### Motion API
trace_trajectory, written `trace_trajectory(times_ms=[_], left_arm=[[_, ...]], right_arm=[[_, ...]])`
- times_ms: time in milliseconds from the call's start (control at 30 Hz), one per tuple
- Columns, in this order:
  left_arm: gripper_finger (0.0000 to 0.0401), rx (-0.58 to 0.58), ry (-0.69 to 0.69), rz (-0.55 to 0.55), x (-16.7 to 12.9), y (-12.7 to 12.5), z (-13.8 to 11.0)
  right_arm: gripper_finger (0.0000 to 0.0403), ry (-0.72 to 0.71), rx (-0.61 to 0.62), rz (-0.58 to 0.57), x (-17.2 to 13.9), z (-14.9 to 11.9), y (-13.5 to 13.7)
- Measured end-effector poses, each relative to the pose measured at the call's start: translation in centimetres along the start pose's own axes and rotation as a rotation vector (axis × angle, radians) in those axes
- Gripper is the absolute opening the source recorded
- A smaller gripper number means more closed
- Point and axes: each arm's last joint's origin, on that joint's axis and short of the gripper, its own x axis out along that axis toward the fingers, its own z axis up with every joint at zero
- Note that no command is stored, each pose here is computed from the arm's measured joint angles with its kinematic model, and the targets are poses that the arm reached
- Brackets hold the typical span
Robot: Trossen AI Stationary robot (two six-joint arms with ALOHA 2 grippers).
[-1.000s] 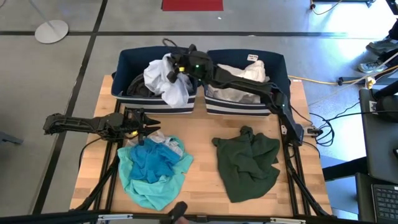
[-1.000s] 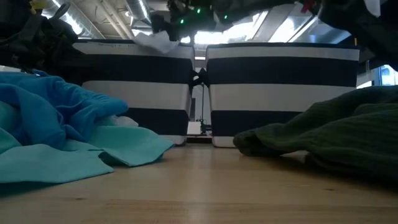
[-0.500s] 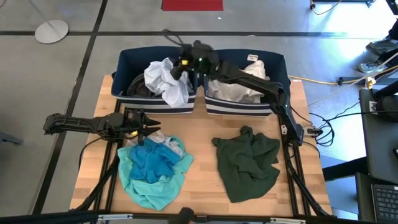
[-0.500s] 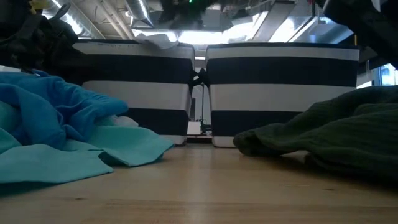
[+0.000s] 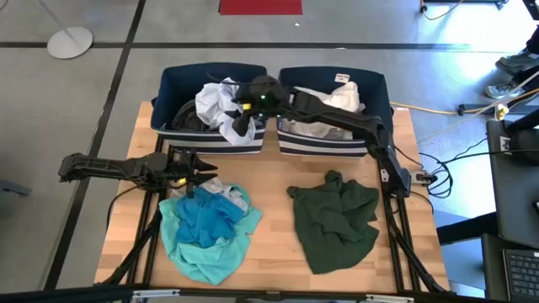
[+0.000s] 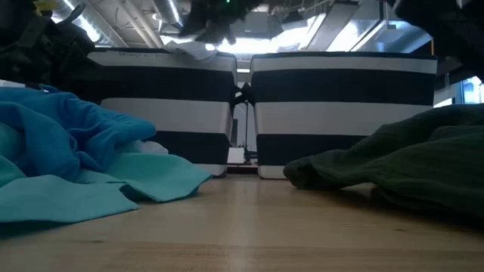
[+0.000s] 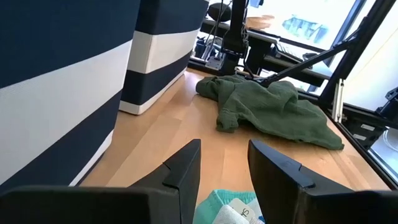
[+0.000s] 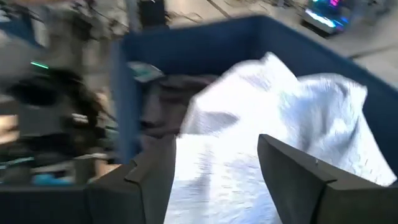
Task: Sort clothes
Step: Put the blue patterned shirt into the left blue laundry bin, then put the green shirt into the left blue laundry bin
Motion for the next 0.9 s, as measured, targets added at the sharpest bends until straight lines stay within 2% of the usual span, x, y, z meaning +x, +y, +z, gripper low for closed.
trace_trajectory(times_ms=[300,500,600,767,900], left_arm=[[0.0125,0.002,0.001,0.004,0.0,0.0,0.0],[0.0125,0.007,0.001,0.004,0.0,0.0,0.0],[0.0125,0.004,0.001,0.004,0.0,0.0,0.0],[0.0125,0.003,0.001,0.005,0.0,0.0,0.0],[0.0125,-0.002,0.001,0.005,0.0,0.0,0.0]], right_arm=[[0.0194,0.123,0.029,-0.132,5.7,-4.7,-3.3],[0.0193,0.152,0.023,-0.14,6.8,-5.8,-3.5],[0.0193,0.132,0.011,-0.123,5.3,-4.1,-2.9],[0.0193,0.028,-0.004,-0.068,-0.6,0.4,-0.1],[0.0193,0.093,-0.019,-0.039,-3.6,0.8,3.0]])
